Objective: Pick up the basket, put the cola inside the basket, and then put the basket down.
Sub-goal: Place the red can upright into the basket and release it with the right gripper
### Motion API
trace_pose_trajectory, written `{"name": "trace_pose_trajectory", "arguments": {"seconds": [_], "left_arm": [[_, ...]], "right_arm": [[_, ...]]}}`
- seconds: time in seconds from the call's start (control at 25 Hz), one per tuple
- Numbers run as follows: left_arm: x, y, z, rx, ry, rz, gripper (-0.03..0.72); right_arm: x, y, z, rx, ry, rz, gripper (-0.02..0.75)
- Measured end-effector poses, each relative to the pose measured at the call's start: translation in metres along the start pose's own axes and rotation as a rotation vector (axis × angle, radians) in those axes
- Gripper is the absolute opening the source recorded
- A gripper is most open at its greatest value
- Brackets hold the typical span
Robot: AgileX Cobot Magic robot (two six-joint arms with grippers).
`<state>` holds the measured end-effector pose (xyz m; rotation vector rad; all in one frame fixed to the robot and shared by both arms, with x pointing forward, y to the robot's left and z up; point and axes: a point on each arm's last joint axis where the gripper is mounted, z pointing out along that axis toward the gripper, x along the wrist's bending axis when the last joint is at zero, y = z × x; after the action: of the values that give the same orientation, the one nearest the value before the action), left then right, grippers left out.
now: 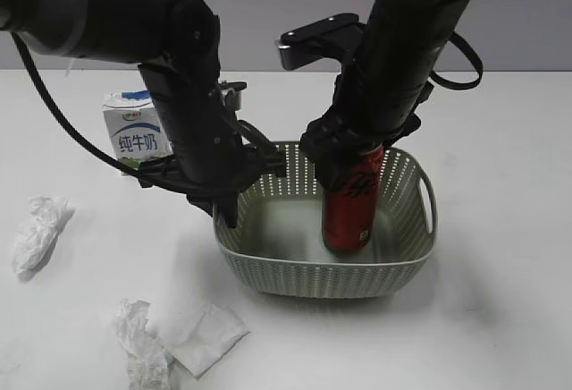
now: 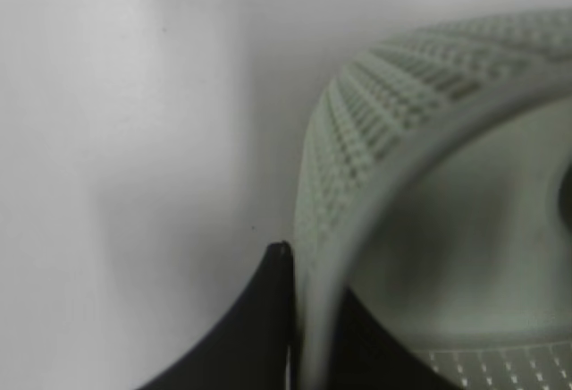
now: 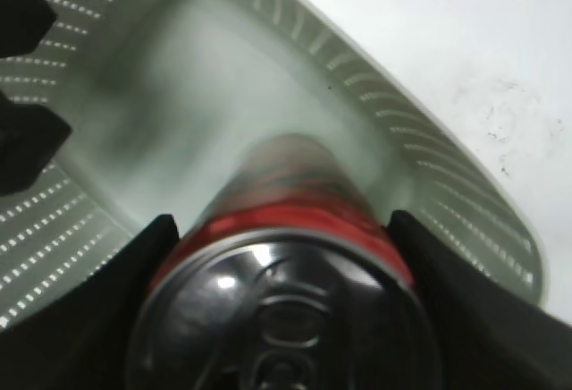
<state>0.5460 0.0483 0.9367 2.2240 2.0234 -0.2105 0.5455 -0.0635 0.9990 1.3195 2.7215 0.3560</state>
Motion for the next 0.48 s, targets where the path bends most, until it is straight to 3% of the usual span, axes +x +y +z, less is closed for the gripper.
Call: {"name": "trace_pose_trajectory", "arguments": {"seconds": [0.08, 0.24, 0.48], "left_arm": [[0.0, 0.0, 0.0, 0.001, 0.0, 0.0, -0.003], [0.001, 0.0, 0.001, 0.005, 0.007, 0.003, -0.003], [0.001, 0.0, 0.001, 0.009, 0.007, 0.001, -0.003]], "right_arm": [[0.001, 0.0, 0.0, -0.001, 0.008, -0.012, 0.509], [0.002, 0.001, 0.0, -0.004, 0.021, -0.02, 0.632], [0.002, 0.001, -0.011, -0.02, 0.023, -0.025, 0.633]]}}
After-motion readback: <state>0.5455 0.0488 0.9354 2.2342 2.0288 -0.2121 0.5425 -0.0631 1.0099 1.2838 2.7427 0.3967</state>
